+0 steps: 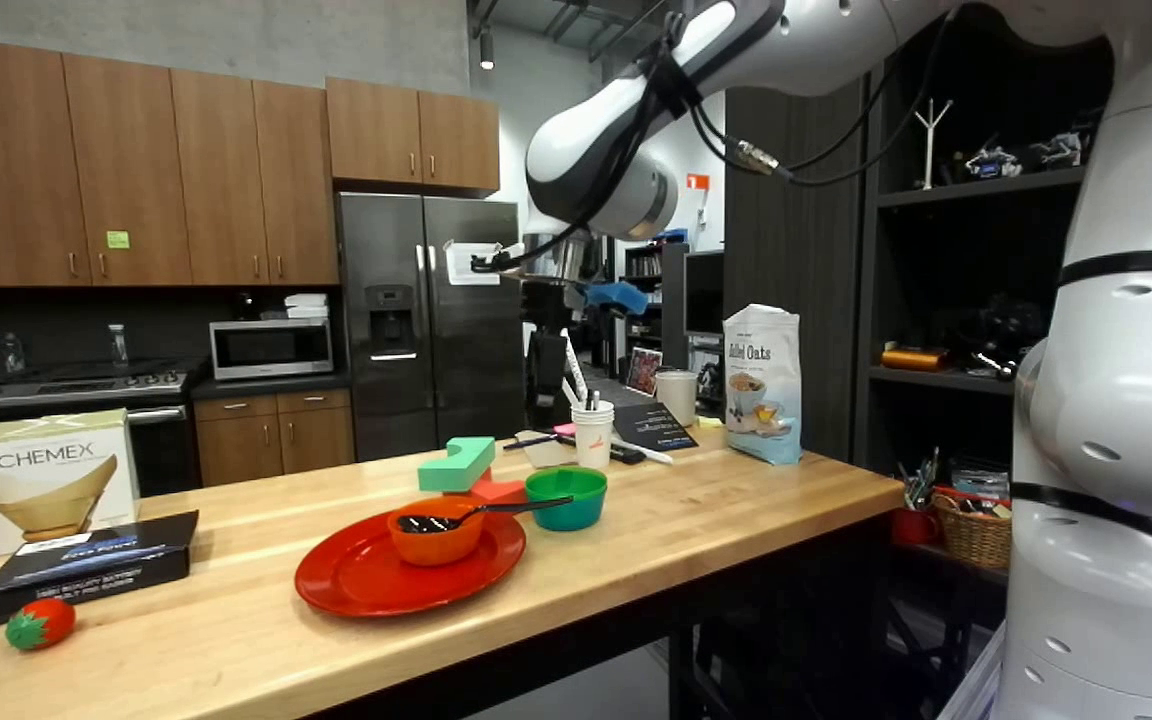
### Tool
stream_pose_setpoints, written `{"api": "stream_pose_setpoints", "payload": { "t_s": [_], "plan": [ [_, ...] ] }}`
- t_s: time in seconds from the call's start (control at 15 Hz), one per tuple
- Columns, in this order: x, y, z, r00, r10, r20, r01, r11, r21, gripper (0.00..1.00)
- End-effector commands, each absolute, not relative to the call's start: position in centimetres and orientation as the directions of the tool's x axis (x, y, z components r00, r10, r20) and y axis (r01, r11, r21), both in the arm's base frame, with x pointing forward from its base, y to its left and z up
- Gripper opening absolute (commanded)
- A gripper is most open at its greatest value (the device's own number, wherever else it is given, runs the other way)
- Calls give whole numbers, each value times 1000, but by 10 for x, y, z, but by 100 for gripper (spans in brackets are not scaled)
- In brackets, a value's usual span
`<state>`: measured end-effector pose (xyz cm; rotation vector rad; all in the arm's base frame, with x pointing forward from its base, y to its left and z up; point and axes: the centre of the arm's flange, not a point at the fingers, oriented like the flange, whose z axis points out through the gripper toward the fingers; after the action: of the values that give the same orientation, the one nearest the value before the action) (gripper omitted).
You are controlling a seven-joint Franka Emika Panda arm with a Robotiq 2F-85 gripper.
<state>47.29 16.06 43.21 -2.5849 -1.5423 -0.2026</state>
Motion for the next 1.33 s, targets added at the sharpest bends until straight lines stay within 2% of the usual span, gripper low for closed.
{"api": "stream_pose_setpoints", "payload": {
  "t_s": [0.0,0.4,0.8,1.27],
  "plan": [
    [475,175,412,445,883,151,895,-443,-46,100],
    [478,189,384,411,908,84,911,-405,-73,100],
    [488,191,376,309,951,-17,951,-309,7,100],
    [503,183,369,350,937,-3,937,-350,-3,100]
  ]
}}
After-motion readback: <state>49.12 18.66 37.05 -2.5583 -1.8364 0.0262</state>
